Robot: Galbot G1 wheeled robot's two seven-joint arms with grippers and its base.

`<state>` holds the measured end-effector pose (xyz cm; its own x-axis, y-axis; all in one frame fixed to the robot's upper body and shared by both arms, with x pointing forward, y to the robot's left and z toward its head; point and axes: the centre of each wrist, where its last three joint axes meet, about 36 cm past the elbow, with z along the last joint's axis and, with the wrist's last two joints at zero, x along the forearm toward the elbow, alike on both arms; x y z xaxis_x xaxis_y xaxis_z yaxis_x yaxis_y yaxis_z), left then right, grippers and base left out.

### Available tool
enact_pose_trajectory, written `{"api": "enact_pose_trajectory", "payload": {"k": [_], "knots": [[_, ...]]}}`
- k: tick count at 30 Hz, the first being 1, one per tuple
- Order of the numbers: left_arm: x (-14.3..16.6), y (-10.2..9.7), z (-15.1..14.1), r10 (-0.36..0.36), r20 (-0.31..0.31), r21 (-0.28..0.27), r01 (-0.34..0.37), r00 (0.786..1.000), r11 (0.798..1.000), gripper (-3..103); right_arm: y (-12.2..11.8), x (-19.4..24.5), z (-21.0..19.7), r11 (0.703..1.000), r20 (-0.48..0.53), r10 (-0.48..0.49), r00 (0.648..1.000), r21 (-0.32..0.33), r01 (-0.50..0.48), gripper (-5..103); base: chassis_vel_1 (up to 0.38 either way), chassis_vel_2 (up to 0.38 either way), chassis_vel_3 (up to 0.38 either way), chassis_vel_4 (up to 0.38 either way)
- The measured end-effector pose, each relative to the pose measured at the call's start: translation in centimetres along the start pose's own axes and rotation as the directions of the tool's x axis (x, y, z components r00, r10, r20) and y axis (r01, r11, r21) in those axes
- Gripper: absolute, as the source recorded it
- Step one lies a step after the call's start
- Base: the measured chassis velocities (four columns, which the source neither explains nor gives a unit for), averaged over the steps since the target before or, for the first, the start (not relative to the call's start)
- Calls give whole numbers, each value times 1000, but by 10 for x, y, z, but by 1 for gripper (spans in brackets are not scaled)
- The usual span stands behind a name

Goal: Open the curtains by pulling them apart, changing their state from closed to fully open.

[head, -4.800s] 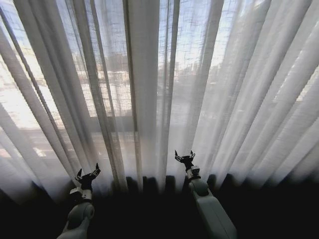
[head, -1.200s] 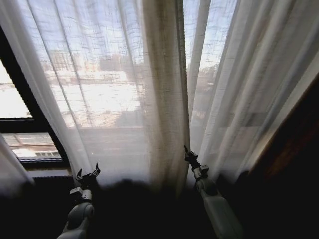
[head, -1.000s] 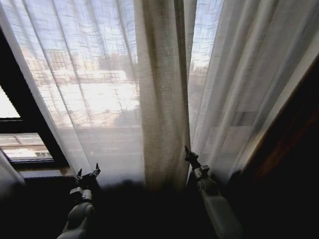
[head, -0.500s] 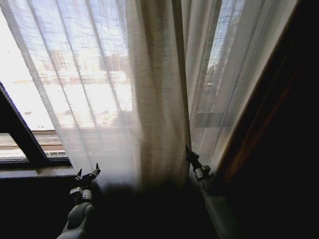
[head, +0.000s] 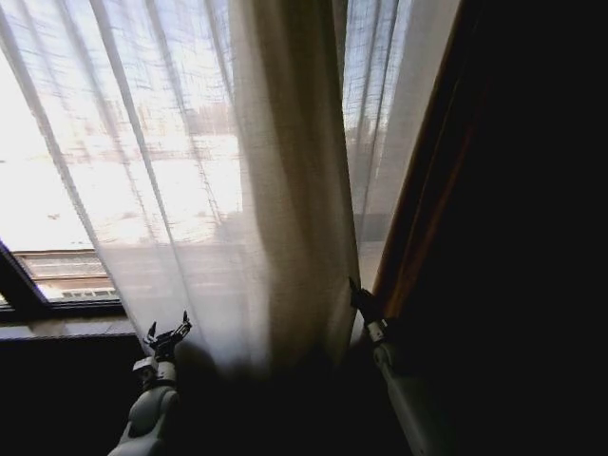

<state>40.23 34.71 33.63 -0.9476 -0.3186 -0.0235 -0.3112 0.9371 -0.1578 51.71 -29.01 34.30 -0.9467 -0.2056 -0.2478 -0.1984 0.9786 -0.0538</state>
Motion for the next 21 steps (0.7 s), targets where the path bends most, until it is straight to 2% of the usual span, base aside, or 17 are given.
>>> {"api": "enact_pose_trajectory", "payload": {"k": [9, 21], "knots": [[0, 1, 0, -2, 1, -1, 2, 1000, 1000, 100, -3, -2, 4, 1000, 20, -1, 1000, 5, 1, 0, 12, 15, -8, -11], [0, 0, 0, -1, 0, 0, 1, 1000, 1000, 100, -28, 8, 2, 998, -76, 12, 997, 59, -7, 0, 2, 5, -2, -1]]}}
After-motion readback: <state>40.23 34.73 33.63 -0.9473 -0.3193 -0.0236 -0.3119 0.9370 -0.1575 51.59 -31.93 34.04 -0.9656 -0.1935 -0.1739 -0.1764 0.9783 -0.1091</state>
